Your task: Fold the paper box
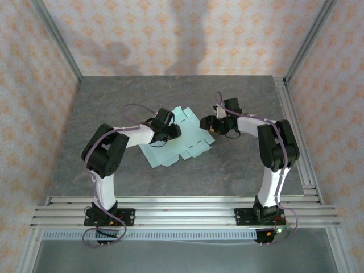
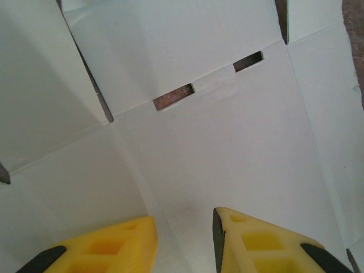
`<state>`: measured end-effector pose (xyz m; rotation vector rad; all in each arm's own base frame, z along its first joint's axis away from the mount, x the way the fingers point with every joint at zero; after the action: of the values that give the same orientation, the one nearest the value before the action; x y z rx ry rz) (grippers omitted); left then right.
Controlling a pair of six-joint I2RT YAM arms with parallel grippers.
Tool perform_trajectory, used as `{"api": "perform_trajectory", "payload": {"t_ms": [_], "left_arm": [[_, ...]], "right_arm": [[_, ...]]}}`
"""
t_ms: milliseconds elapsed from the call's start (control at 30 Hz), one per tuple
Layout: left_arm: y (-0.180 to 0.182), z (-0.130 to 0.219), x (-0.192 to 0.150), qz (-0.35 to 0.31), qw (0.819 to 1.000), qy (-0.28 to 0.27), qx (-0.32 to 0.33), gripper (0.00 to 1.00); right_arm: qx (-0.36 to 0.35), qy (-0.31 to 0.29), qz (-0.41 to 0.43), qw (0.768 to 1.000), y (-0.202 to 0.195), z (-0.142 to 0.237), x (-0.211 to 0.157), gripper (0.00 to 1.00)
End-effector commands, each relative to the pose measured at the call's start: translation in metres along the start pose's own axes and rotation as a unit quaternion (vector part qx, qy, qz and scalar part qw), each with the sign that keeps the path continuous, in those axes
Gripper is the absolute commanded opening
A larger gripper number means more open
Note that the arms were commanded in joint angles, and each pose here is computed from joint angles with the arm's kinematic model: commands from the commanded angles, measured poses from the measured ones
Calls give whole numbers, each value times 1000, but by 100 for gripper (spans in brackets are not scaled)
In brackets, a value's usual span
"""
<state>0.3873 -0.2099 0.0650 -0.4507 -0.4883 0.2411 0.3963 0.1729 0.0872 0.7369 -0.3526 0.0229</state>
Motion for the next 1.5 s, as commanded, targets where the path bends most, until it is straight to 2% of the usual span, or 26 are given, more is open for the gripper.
{"api": "perform_trajectory", "payload": {"t_ms": [0,267,500,767,967,1100,1233,1300,1467], "left_arm": [[31,-10,-32,6,997,52,57,35],[31,-8,-33,7,997,51,54,35],[31,-8,-34,3,997,57,55,36],[30,-7,-34,-1,997,57,54,37],[31,-7,-34,-1,997,58,54,37],[30,-6,-34,-3,997,57,55,37],[27,0,-31,-6,997,50,51,37],[22,11,-24,-7,998,36,44,41],[11,44,-10,-23,999,-2,43,66]], "right_arm": [[38,-4,17,999,6,-8,12,66],[80,9,18,997,6,-23,12,48],[90,-1,42,995,11,-20,17,23],[93,1,69,993,13,-23,17,20],[49,24,105,993,9,-29,9,20],[25,38,120,992,8,-32,5,0],[-23,20,138,990,5,-29,7,0],[-34,4,149,988,8,-24,7,0],[-96,-14,173,980,11,-14,7,0]]}}
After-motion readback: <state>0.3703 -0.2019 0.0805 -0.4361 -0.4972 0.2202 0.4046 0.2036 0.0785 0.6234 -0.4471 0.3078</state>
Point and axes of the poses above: each hand's point on the last joint's axis, 136 mm out from that joint toward the fingers, its own z axis back along the fingers, its own y axis along the line the jaws close on, x = y × z, the point moved 5 cm from there along z, back along the fingers, and after that the axes turned 2 degrees about -z, right-handed, at the moved point
